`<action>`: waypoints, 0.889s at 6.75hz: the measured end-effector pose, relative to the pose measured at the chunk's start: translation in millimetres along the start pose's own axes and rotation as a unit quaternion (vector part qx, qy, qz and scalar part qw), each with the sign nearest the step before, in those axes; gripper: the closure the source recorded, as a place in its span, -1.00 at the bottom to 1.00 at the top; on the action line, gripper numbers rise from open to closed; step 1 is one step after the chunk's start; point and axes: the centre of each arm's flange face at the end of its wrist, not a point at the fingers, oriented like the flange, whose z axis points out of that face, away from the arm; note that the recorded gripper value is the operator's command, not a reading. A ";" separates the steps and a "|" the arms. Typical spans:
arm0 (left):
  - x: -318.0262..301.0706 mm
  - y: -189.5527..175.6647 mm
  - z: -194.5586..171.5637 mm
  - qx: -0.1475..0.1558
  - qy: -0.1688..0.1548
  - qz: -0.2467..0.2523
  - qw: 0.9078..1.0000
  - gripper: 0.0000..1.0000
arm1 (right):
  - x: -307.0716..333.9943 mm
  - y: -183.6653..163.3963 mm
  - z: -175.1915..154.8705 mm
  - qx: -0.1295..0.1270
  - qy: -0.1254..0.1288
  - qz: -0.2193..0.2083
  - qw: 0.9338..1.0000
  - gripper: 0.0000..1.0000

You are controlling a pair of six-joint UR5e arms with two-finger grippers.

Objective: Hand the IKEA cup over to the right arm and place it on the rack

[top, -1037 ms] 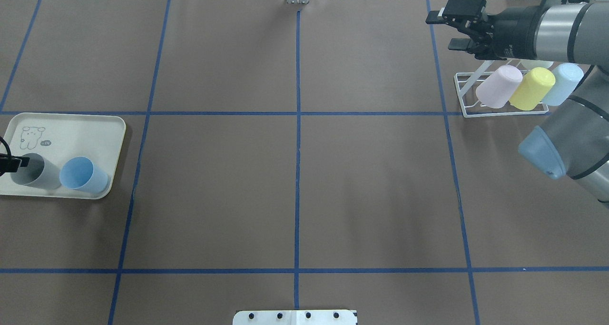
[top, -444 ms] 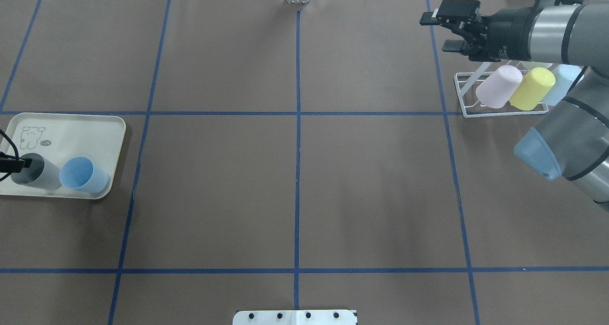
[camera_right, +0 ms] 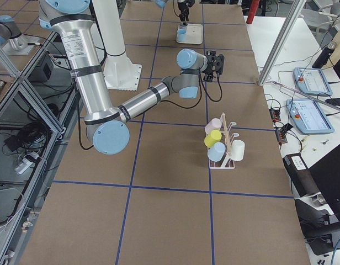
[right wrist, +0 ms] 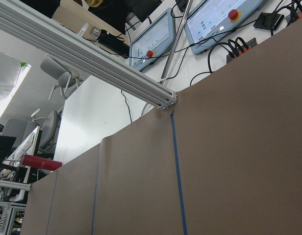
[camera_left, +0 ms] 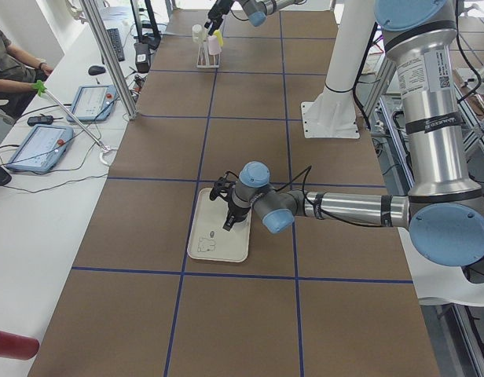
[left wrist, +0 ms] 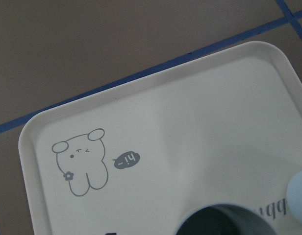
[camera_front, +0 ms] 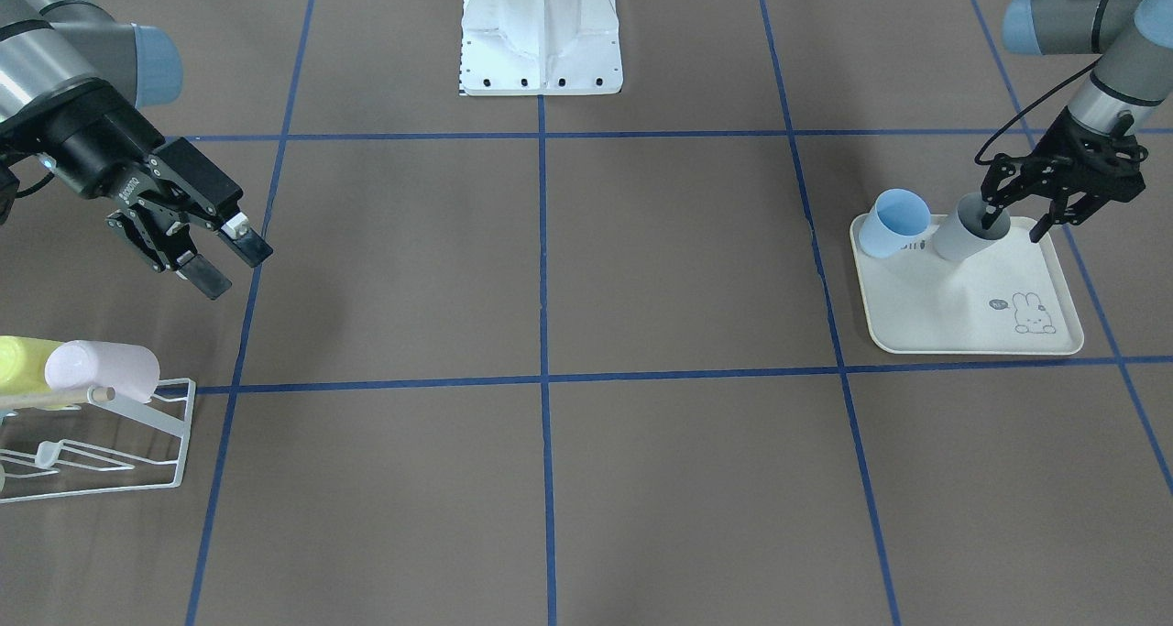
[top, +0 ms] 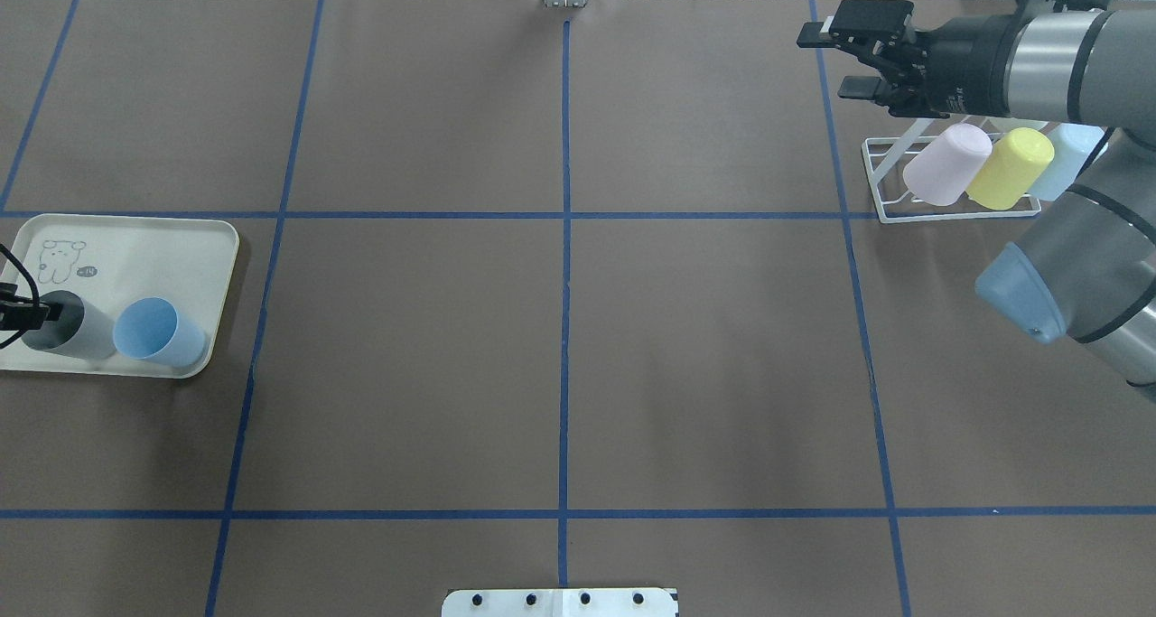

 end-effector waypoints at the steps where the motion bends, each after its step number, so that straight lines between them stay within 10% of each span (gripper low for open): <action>1: 0.1 -0.2 1.3 -0.001 0.001 0.000 1.000 -0.10 | 0.4 0.1 -0.4 0.000 -0.003 0.002 1.000 -1.00; 3: -1.1 -4.1 9.3 -0.003 0.001 0.000 1.000 0.11 | 0.0 0.4 -0.9 -0.001 -0.006 0.003 1.000 -1.00; 5: -0.6 -8.9 14.2 -0.003 0.001 0.002 1.000 1.00 | 0.2 0.4 -0.8 -0.001 -0.006 0.002 1.000 -1.00; 6: -1.2 -8.0 14.4 -0.006 0.003 0.010 1.000 1.00 | 0.2 0.4 -0.8 -0.001 -0.006 0.002 1.000 -1.00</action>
